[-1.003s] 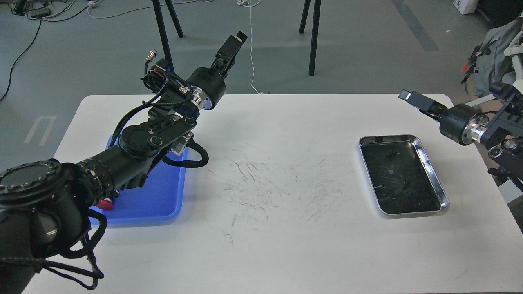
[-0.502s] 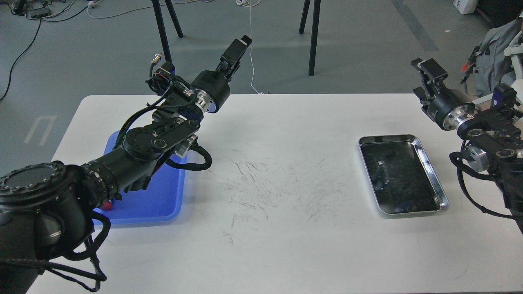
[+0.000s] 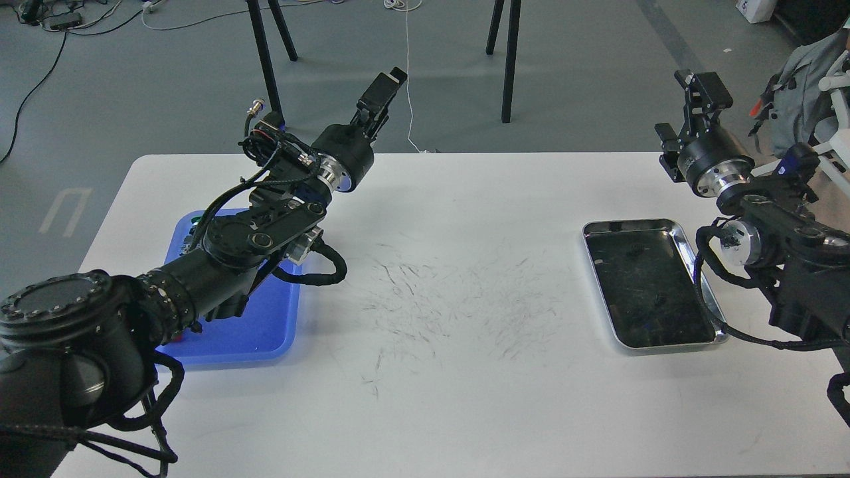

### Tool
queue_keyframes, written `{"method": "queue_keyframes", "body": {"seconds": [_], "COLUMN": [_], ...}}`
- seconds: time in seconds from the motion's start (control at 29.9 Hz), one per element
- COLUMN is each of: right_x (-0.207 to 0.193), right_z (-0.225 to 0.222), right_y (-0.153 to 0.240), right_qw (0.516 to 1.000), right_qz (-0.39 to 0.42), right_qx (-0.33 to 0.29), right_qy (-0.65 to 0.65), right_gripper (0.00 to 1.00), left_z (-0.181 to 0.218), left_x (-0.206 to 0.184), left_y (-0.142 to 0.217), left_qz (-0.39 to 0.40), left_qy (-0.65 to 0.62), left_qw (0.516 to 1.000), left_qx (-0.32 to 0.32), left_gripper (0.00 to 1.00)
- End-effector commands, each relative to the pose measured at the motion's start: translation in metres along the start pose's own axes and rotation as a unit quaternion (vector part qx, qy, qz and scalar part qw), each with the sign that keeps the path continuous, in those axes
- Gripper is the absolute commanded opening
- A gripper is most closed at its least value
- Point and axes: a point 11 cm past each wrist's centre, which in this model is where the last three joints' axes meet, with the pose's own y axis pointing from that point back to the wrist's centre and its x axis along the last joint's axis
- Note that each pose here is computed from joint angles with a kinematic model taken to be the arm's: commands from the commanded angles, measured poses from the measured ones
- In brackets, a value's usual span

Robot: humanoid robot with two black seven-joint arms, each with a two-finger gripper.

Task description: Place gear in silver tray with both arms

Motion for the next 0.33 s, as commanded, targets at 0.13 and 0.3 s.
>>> {"method": "queue_keyframes", "body": {"seconds": [0.13, 0.3], "right_x": [0.005, 0.005], "right_z": [0.016, 0.020], "right_y": [0.009, 0.010], "right_qw": [1.000, 1.000], "right_qz": [0.006, 0.005], "right_qx": [-0.016, -0.019], "right_qy": [-0.002, -0.002], "right_gripper": [0.98, 0.98], "left_z": [0.002, 0.002], "left_x": [0.004, 0.004], "left_y": [-0.001, -0.001], "left_qz": [0.008, 0.009], "left_qy": [0.008, 0.009], "left_qw": [1.000, 1.000], "left_qx": [-0.002, -0.002], "left_gripper": [0.99, 0.99]}}
